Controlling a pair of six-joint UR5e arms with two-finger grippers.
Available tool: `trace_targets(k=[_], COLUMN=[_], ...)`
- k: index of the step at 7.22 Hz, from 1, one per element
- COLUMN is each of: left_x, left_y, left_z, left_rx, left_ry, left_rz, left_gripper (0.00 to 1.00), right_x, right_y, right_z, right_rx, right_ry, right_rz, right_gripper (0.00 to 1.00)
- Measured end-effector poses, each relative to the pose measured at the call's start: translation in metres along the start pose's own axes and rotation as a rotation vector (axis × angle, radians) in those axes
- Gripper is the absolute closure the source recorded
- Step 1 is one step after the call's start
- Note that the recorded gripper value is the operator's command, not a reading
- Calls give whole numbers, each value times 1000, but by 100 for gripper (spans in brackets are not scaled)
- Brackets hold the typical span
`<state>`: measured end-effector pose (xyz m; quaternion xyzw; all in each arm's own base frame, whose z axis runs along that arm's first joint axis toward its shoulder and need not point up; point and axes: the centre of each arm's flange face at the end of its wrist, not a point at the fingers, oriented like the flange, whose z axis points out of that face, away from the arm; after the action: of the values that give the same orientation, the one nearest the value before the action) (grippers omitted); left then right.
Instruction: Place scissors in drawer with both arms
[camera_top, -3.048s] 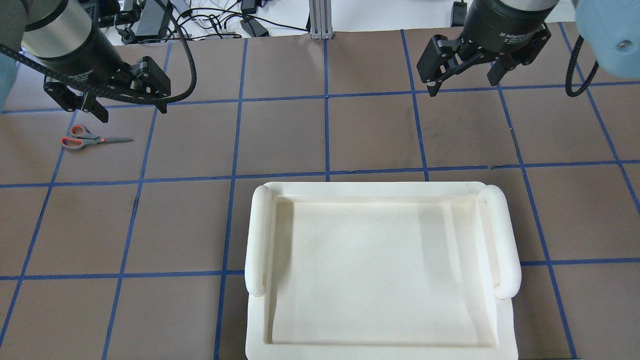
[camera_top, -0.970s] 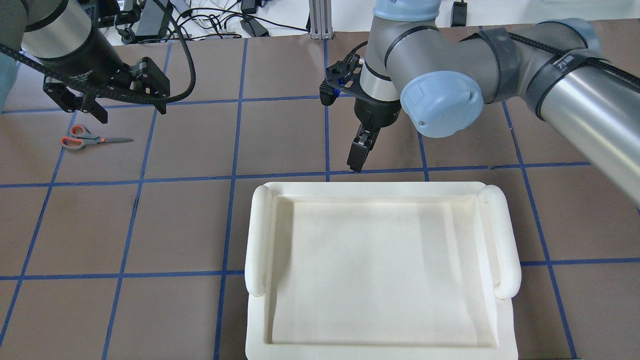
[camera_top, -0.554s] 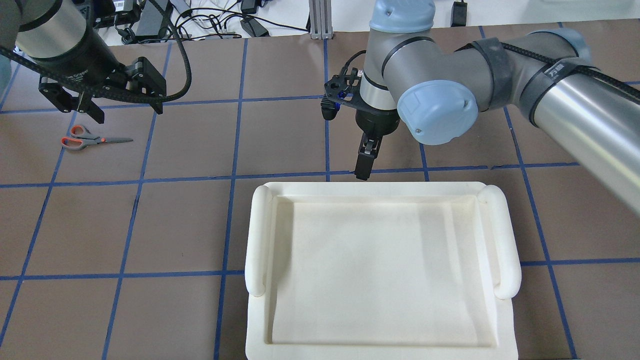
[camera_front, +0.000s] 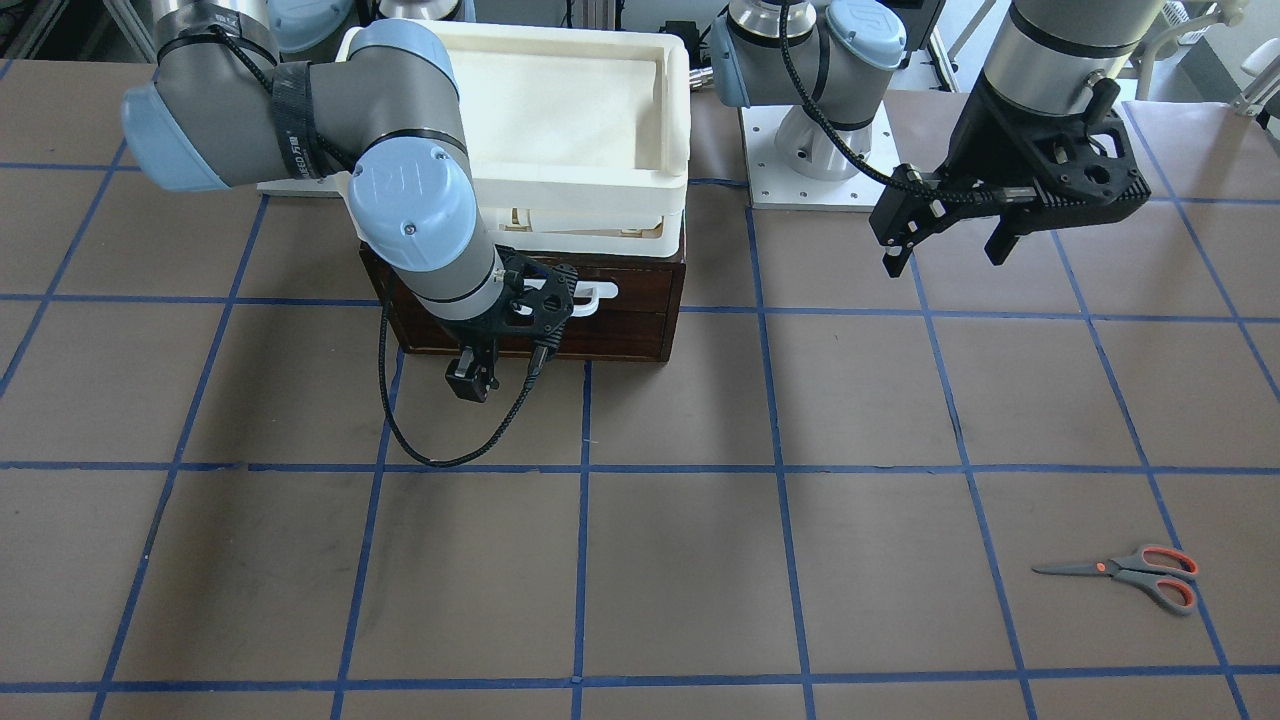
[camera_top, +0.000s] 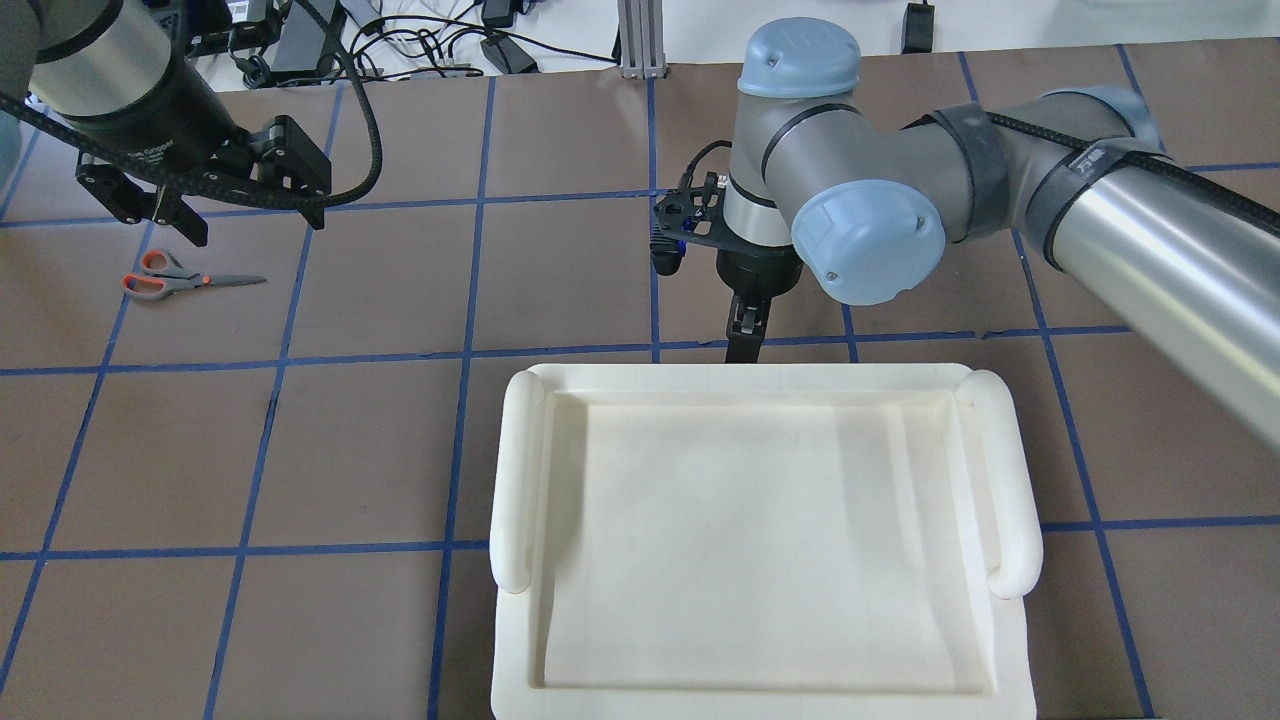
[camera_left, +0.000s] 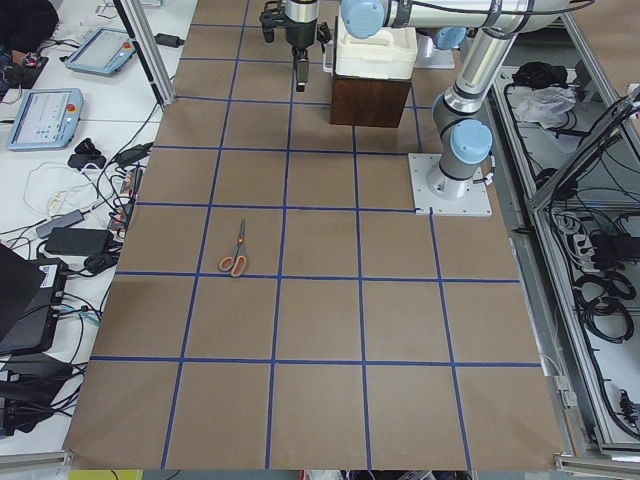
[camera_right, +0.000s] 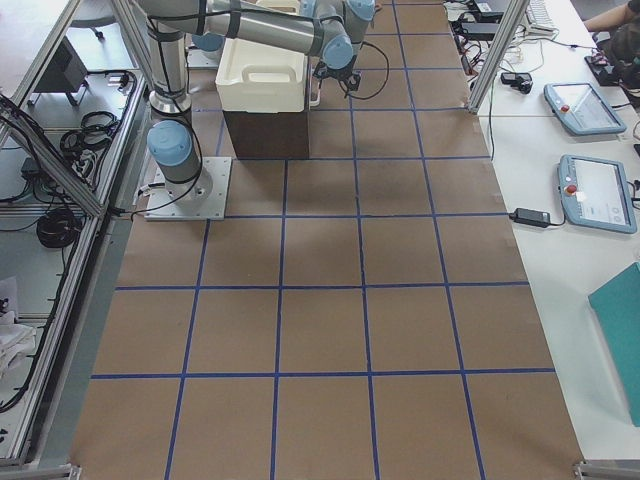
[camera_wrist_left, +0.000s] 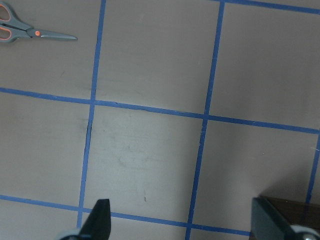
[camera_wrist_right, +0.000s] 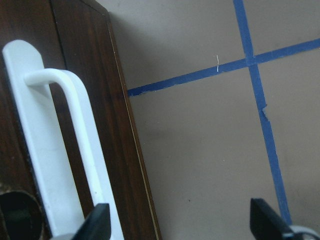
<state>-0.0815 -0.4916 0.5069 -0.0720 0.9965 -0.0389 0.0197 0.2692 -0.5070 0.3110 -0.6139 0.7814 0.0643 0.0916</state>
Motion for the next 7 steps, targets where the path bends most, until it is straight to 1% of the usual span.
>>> trace_targets(k=[3,7], left_x=[-1,-1], left_y=[0,0], left_z=[0,0], left_rx=[1,3], left_ry=[-1,-1], left_rz=[-1,-1], left_gripper=[0,0], right_x=[-2,-5], right_y=[1,1], right_z=[-2,-2], right_rx=[0,-10], right_ry=[0,-13], right_rz=[-1,7], right_gripper=[0,0])
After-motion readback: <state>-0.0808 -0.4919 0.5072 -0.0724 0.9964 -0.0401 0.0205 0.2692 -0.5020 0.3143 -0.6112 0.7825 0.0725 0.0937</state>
